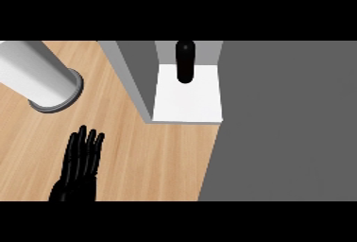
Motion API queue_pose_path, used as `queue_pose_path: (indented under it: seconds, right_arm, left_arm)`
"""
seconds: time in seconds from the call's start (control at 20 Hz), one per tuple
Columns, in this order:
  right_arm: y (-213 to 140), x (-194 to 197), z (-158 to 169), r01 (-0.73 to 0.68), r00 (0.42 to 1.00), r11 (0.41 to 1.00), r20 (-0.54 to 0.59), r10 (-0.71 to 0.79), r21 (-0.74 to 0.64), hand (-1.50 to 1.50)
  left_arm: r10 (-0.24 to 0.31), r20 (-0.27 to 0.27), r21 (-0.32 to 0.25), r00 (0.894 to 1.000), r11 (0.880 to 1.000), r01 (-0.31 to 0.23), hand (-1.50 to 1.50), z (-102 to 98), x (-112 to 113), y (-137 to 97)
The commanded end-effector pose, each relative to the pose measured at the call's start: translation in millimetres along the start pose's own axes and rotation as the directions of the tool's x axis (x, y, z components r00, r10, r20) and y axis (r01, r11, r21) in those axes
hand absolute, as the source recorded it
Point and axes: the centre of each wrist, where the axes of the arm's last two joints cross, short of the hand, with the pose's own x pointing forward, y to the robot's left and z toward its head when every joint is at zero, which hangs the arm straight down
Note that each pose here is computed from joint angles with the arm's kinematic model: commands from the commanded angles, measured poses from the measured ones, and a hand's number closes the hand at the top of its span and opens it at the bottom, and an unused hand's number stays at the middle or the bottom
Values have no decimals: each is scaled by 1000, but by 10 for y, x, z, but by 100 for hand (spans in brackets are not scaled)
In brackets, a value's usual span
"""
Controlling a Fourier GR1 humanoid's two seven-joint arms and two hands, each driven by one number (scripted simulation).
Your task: Pick up the wine, place it into the cabinet and close the cabinet
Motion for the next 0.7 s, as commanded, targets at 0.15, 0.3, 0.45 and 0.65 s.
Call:
queue_pose_path:
  seconds: [0.15, 0.3, 0.45, 0.65]
  right_arm:
    - [302, 329, -35, 93, 990, 986, 90, -106, 137, 150]
    - [360, 305, -159, 119, 985, 976, 100, -139, 183, 150]
    - [440, 254, -434, 136, 985, 976, 85, -152, 171, 150]
    - [579, 320, -576, 162, 982, 971, 63, -175, 177, 150]
  left_arm:
    - [-7, 20, 26, 1000, 1000, 6, -150, 51, 224, 432]
    - [21, 4, 25, 1000, 999, -21, -150, 18, 267, 441]
    - [-4, 19, -7, 1000, 1000, 5, -150, 11, 338, 581]
    - [9, 23, 9, 1000, 1000, -9, -150, 138, 411, 819]
